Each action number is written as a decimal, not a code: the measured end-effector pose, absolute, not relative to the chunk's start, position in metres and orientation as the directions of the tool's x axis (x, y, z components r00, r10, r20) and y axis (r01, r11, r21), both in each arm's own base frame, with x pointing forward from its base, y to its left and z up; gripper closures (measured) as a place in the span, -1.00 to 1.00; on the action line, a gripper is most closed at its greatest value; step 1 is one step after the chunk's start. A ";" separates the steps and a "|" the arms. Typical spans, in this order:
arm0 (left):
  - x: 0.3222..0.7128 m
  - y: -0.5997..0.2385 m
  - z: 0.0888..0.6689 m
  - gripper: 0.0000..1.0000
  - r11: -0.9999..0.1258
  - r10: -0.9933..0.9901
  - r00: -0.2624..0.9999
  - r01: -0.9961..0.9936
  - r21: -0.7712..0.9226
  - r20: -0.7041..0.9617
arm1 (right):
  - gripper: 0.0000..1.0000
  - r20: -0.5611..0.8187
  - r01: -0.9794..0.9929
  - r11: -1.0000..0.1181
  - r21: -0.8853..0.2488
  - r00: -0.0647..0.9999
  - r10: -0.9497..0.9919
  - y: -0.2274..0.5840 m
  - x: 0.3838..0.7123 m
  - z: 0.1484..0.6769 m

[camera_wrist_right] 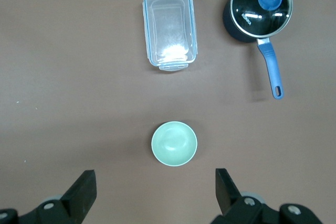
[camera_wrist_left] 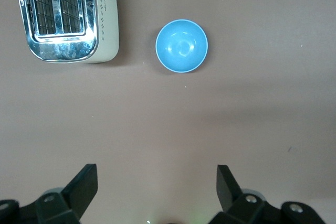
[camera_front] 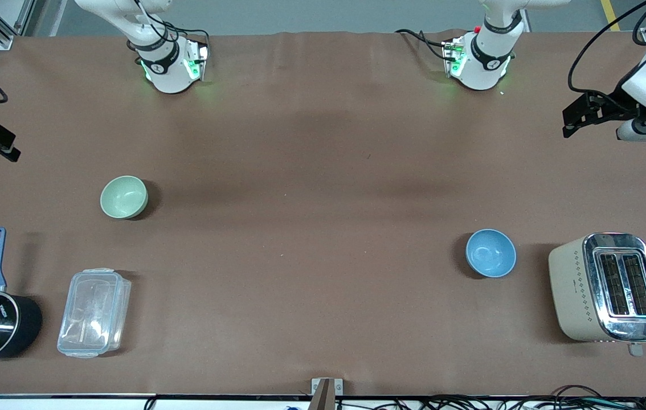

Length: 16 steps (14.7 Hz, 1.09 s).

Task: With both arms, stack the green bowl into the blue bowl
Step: 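Reach the left gripper to the blue bowl while the right gripper reaches the green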

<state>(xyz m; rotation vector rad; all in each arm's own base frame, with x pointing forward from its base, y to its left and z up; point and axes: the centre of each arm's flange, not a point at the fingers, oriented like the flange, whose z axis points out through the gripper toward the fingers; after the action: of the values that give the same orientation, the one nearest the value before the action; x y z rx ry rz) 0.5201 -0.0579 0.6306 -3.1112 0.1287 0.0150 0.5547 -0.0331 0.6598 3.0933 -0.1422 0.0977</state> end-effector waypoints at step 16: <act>0.658 -0.040 0.409 -1.00 -0.999 -0.031 1.000 -0.031 -0.010 -0.003 | -1.00 0.019 -0.087 -0.996 -0.008 0.996 -0.087 -0.059 0.555 0.638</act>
<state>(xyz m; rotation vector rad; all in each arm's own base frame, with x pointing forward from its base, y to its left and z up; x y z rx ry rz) 0.6583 -0.0396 0.4085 -3.1310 0.0490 0.0052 0.5548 -0.0589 0.6378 3.1460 -0.1376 0.0312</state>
